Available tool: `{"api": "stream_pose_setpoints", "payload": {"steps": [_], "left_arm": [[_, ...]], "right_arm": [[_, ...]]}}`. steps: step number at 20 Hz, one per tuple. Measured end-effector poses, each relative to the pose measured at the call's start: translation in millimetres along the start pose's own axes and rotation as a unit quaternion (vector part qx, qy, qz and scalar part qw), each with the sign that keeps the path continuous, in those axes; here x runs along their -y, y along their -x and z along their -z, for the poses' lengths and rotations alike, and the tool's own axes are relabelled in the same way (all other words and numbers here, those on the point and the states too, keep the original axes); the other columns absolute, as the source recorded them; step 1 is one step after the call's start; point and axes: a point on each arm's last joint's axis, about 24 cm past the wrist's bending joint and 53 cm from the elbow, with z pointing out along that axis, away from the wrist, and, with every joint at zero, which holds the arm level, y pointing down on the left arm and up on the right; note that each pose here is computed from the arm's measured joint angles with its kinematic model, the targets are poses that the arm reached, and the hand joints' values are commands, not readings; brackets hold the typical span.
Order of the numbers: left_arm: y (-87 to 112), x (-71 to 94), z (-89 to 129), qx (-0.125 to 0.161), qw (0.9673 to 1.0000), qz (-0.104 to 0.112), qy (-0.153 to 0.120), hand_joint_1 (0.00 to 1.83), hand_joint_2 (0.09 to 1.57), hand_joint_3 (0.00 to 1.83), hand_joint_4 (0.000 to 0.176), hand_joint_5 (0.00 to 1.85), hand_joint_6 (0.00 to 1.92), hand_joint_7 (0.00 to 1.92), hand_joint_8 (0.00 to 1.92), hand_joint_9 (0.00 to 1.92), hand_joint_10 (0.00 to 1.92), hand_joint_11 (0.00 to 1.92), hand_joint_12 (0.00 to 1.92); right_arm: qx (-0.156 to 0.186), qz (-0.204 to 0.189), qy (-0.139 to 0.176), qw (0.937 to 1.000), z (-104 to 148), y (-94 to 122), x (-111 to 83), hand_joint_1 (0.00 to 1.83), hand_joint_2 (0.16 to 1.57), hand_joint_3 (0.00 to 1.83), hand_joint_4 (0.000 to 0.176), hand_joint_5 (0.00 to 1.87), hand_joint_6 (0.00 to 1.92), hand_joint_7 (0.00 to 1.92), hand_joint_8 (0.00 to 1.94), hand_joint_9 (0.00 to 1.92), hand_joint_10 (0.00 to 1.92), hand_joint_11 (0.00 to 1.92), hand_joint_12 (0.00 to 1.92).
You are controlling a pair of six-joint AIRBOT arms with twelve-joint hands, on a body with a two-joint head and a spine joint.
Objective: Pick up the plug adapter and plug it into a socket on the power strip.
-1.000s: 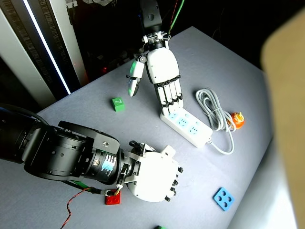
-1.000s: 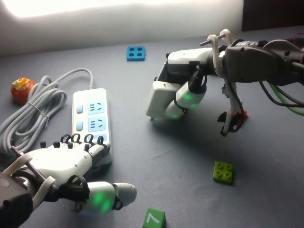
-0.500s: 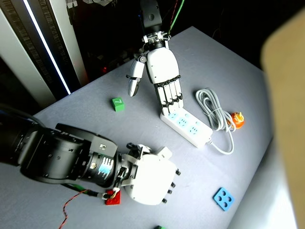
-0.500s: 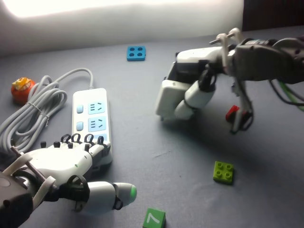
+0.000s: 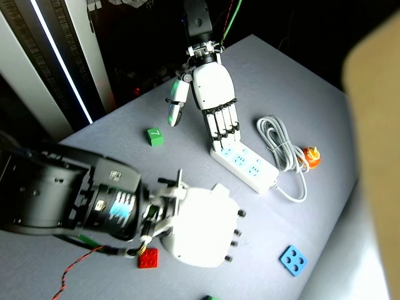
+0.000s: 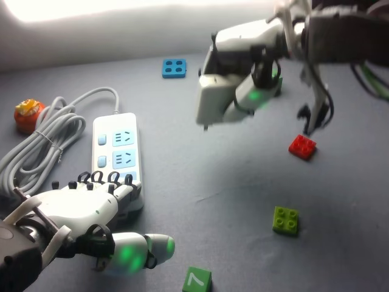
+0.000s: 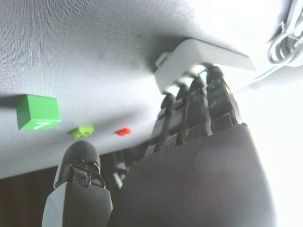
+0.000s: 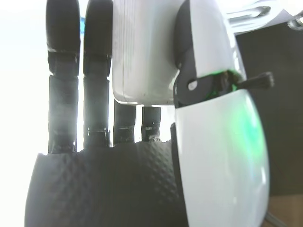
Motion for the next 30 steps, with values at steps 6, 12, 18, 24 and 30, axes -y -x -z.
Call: {"api": "stream_pose_setpoints", "payload": {"steps": [6, 12, 18, 24, 30], "left_arm": [[-0.6, -0.5, 0, -0.001, 1.0000, -0.001, 0.000, 0.00, 1.15, 0.00, 0.000, 0.02, 0.00, 0.01, 0.00, 0.00, 0.00, 0.00, 0.00], [-1.9, 0.2, 0, -0.001, 1.0000, -0.002, 0.000, 0.00, 1.15, 0.00, 0.000, 0.02, 0.01, 0.01, 0.00, 0.00, 0.00, 0.00, 0.00], [-3.2, 1.9, -3, 0.001, 1.0000, -0.003, -0.001, 0.00, 1.15, 0.00, 0.000, 0.04, 0.01, 0.03, 0.01, 0.03, 0.01, 0.01, 0.00], [-3.0, 2.3, -4, 0.002, 1.0000, -0.007, -0.001, 0.00, 1.15, 0.00, 0.000, 0.02, 0.00, 0.01, 0.00, 0.00, 0.00, 0.00, 0.00], [-3.9, 4.0, -6, 0.003, 0.9999, -0.011, -0.004, 0.00, 1.15, 0.00, 0.000, 0.03, 0.01, 0.02, 0.01, 0.02, 0.01, 0.00, 0.00]], "right_arm": [[0.011, 0.141, 0.007, 0.9899, 4, 30, -42.4, 1.39, 1.05, 0.00, 0.000, 1.01, 0.88, 1.12, 0.76, 1.08, 0.87, 0.88, 0.86], [0.059, 0.271, -0.013, 0.9607, 13, 62, -36.7, 1.39, 1.05, 0.00, 0.000, 1.00, 0.86, 1.15, 0.75, 1.06, 0.90, 0.90, 0.88], [0.069, 0.278, 0.007, 0.9580, 16, 58, -49.2, 1.40, 1.04, 0.00, 0.000, 1.06, 0.78, 1.19, 0.65, 1.10, 0.85, 0.90, 0.87], [0.036, 0.295, 0.006, 0.9548, 9, 34, -55.2, 1.39, 1.06, 0.00, 0.000, 0.99, 0.90, 1.13, 0.75, 1.04, 0.93, 0.87, 0.90], [0.057, 0.147, -0.065, 0.9854, -4, 31, -30.7, 1.26, 1.07, 0.00, 0.000, 0.99, 0.91, 1.20, 0.68, 1.28, 0.13, 0.90, 0.90]]}}
